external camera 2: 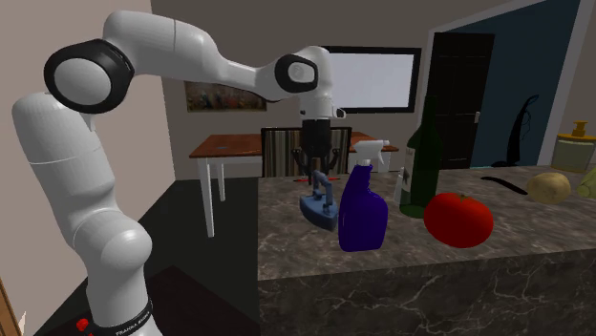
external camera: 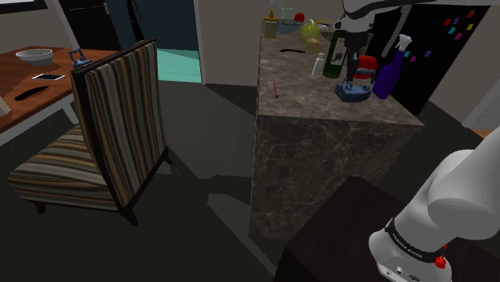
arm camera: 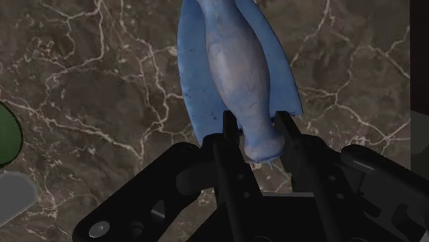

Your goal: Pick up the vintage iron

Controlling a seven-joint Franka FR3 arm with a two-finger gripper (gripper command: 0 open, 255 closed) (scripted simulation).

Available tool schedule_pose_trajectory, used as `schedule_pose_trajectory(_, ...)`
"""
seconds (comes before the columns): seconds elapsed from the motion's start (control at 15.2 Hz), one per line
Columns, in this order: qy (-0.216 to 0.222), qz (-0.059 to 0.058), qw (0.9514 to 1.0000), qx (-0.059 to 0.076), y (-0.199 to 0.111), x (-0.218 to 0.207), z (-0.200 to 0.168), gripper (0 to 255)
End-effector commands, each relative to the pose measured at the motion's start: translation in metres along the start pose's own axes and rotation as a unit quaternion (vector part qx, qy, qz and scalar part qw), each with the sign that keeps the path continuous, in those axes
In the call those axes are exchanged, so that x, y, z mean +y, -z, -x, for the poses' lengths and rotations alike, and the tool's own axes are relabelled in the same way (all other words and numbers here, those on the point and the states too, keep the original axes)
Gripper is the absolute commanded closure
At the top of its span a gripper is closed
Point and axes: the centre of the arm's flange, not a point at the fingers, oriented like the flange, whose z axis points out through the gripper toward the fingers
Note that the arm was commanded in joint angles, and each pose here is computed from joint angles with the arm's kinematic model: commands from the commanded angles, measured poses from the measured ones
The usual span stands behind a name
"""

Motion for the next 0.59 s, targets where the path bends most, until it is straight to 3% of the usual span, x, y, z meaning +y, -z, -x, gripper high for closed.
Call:
schedule_pose_trajectory(0.0, 0.0, 0.0, 1.0, 0.0, 0.011, 0.001, 0.003, 255)
schedule_pose_trajectory(0.53, 0.0, 0.0, 1.0, 0.0, 0.053, 0.002, 0.01, 255)
